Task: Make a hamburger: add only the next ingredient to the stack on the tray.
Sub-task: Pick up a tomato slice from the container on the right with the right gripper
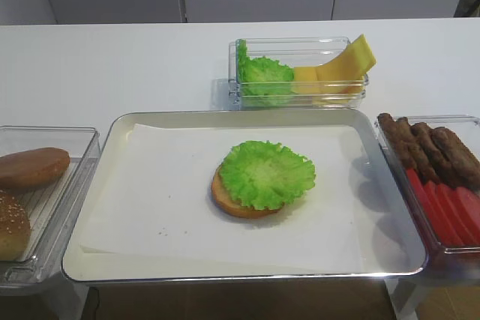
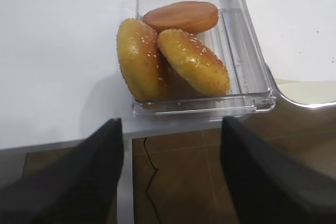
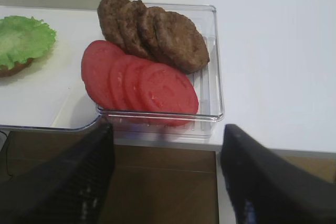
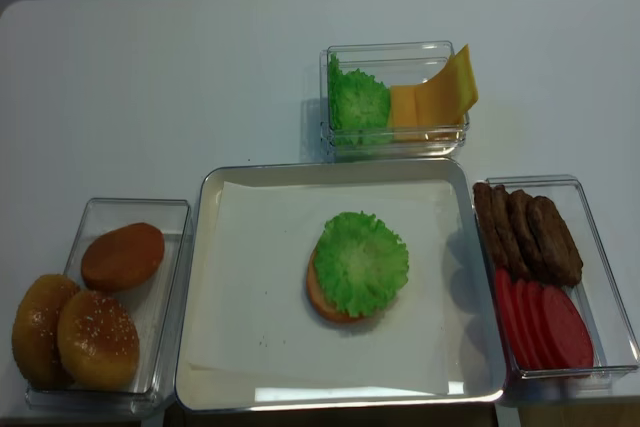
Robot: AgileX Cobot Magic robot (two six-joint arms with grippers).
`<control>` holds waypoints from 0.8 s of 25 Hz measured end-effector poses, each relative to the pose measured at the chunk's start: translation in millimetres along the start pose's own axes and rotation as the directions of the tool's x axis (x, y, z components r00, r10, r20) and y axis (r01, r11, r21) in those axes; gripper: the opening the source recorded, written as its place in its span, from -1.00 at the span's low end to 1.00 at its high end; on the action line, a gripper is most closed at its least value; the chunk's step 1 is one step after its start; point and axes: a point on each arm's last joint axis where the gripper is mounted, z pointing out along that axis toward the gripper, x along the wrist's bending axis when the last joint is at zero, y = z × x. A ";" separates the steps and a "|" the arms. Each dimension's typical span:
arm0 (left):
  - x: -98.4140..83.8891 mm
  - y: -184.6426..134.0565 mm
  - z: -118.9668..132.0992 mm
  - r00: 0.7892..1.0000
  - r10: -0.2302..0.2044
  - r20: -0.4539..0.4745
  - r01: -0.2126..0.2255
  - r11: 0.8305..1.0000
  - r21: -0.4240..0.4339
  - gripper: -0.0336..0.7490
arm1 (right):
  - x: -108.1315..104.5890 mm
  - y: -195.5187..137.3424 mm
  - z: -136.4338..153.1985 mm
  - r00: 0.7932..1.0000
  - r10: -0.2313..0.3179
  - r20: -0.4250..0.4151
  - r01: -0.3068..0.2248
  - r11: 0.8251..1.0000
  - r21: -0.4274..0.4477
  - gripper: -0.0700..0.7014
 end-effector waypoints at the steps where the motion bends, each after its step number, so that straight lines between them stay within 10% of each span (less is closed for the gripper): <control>1: 0.0 0.0 0.0 1.000 0.000 0.000 0.000 1.000 0.000 0.20 | 0.0 0.0 0.0 1.000 0.000 0.000 0.000 1.000 0.000 0.46; 20: 0.0 0.0 0.0 1.000 0.000 0.000 0.000 1.000 0.000 0.20 | 0.0 0.1 0.0 1.000 0.002 0.000 -0.002 1.000 -0.001 0.36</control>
